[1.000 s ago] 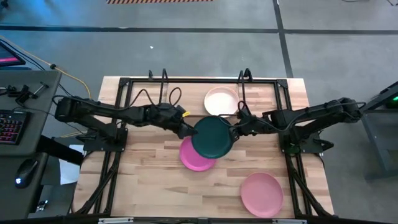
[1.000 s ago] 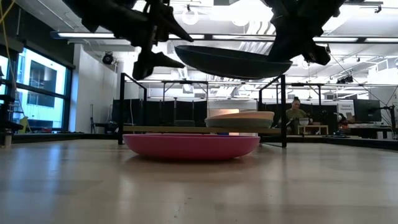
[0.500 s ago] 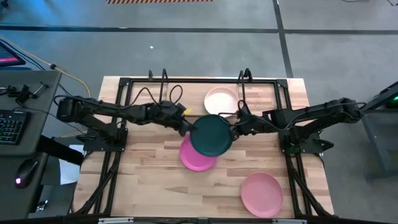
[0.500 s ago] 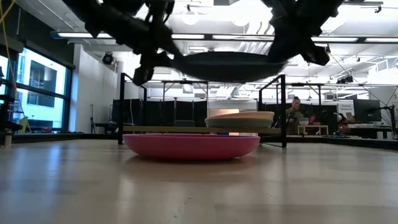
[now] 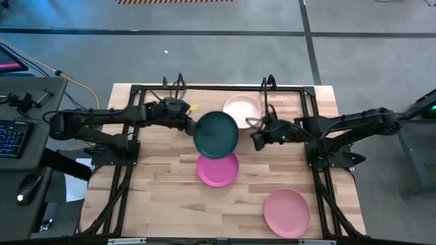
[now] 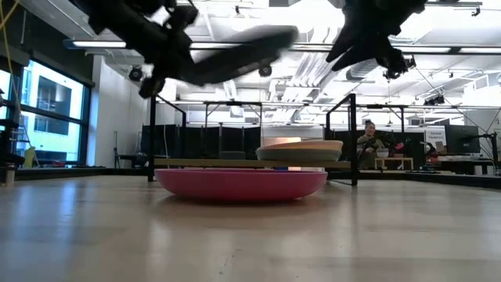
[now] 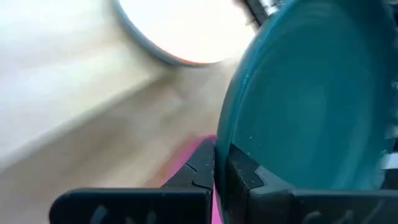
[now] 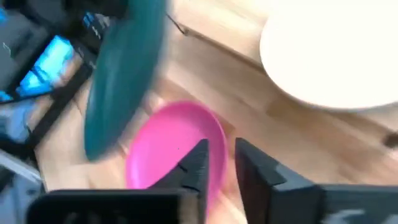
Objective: Place and stack plates onto a shelf
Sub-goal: Put the dark green plate on the shelf
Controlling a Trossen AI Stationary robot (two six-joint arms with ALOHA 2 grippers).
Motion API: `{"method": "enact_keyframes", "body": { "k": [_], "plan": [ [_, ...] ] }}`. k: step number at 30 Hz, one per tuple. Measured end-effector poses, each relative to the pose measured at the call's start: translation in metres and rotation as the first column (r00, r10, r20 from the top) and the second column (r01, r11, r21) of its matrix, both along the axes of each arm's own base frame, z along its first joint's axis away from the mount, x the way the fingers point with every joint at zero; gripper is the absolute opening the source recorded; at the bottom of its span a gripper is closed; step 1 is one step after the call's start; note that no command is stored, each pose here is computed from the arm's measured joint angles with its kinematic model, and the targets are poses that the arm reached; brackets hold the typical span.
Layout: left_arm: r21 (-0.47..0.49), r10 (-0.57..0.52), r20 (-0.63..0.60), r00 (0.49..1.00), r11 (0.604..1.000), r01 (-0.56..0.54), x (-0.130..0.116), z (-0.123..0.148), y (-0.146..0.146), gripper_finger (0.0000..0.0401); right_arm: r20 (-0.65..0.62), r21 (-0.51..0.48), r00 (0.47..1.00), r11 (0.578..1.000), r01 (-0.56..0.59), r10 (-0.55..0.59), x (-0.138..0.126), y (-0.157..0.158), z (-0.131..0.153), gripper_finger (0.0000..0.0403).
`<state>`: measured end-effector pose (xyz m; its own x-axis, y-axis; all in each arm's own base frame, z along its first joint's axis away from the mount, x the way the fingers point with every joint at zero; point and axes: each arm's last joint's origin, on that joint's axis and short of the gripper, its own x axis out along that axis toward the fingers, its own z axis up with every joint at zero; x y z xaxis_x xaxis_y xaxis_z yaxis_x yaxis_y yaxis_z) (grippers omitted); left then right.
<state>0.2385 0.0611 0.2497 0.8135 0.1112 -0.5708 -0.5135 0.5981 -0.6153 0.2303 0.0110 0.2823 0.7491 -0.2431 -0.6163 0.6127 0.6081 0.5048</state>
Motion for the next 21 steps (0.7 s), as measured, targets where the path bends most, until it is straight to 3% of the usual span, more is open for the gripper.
{"method": "enact_keyframes", "body": {
  "k": [3, 8, 14, 21],
  "plan": [
    [0.007, 0.042, -0.047, 0.998, 0.999, -0.042, -0.010, 0.002, 0.001, 0.0001, 0.025, -0.019, 0.999, 0.999, 0.043, -0.043, -0.010, -0.006, 0.008, 0.0106],
    [0.027, 0.232, -0.041, 0.972, 0.972, -0.231, -0.013, 0.004, 0.005, 0.0001, 0.074, -0.047, 0.997, 0.998, 0.043, -0.039, -0.018, -0.011, 0.019, 0.0142],
    [0.033, 0.485, 0.009, 0.874, 0.874, -0.485, -0.008, 0.001, 0.008, 0.0001, 0.084, -0.077, 0.995, 0.996, 0.053, -0.046, -0.022, -0.012, 0.023, 0.0147],
    [-0.019, 0.627, 0.128, 0.769, 0.776, -0.630, 0.002, 0.003, -0.016, 0.0000, 0.069, -0.113, 0.997, 0.993, 0.036, -0.029, -0.022, -0.012, 0.022, 0.0147]
  ]
}}
